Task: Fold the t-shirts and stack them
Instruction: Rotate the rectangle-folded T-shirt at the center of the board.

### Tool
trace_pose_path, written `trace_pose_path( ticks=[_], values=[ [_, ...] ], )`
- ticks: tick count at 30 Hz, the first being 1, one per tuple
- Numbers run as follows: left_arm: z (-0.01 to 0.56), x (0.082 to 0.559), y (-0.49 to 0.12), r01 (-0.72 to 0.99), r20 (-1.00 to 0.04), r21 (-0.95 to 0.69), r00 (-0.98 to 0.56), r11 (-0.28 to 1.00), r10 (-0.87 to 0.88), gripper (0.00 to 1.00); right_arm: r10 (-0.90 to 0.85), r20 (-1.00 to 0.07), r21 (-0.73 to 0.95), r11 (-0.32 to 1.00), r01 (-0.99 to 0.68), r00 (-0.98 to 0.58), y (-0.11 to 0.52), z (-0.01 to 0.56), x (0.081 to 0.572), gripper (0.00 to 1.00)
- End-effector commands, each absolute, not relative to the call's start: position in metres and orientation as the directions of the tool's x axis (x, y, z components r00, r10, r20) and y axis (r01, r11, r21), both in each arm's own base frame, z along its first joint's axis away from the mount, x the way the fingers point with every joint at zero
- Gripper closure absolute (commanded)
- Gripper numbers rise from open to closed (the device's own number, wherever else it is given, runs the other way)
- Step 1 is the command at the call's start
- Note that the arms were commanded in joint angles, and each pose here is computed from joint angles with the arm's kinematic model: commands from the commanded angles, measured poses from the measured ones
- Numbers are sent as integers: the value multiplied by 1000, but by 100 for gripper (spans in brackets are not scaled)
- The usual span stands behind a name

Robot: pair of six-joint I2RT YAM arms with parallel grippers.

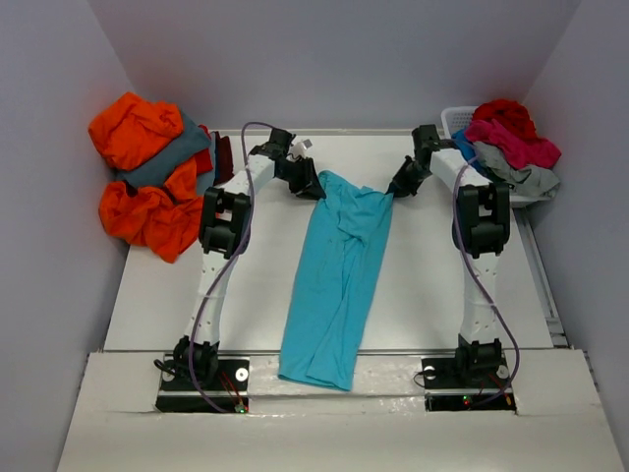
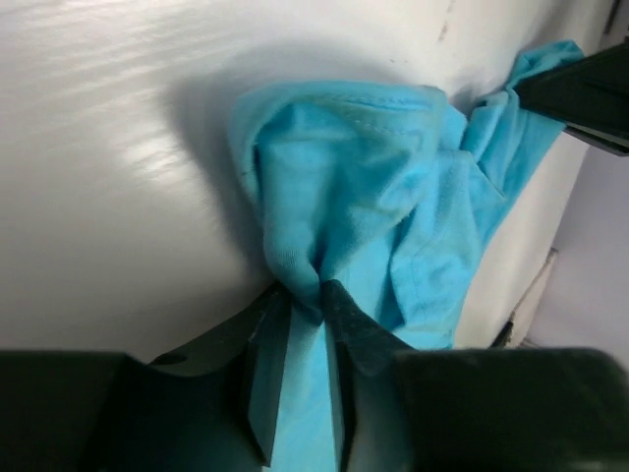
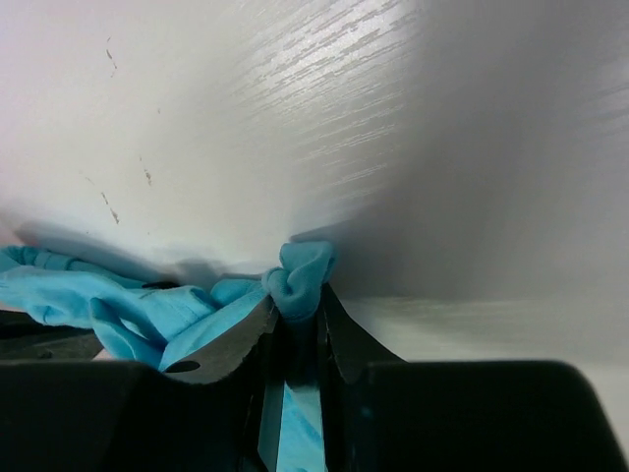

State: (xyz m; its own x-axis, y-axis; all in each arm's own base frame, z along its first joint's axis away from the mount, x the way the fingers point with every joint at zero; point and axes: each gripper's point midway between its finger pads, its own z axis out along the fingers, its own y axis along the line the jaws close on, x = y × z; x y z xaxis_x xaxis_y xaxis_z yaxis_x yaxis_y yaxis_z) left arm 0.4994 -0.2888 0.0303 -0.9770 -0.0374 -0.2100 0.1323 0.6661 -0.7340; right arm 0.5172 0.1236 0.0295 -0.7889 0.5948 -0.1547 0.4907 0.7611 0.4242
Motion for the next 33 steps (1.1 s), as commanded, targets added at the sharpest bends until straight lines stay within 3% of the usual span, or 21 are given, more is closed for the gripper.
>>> trace_pose_path(
  ticks=[1,6,14,33],
  values=[
    [-5,511,-240,36,-232,-544,-967,838,-109,71,540,-165,383,806,451,-826,118,27,517,80],
    [5,523,-232,30,-289,-502,-948,864,-135,79,497,-185,393,828,400,-848,120,34,528,79],
    [12,536,-222,15,-328,-475,-931,880,-161,85,434,-196,465,831,306,-879,136,41,549,78],
    [38,553,-181,-98,-433,-349,-865,932,-253,89,315,-298,684,729,29,-901,184,72,587,76]
  ],
)
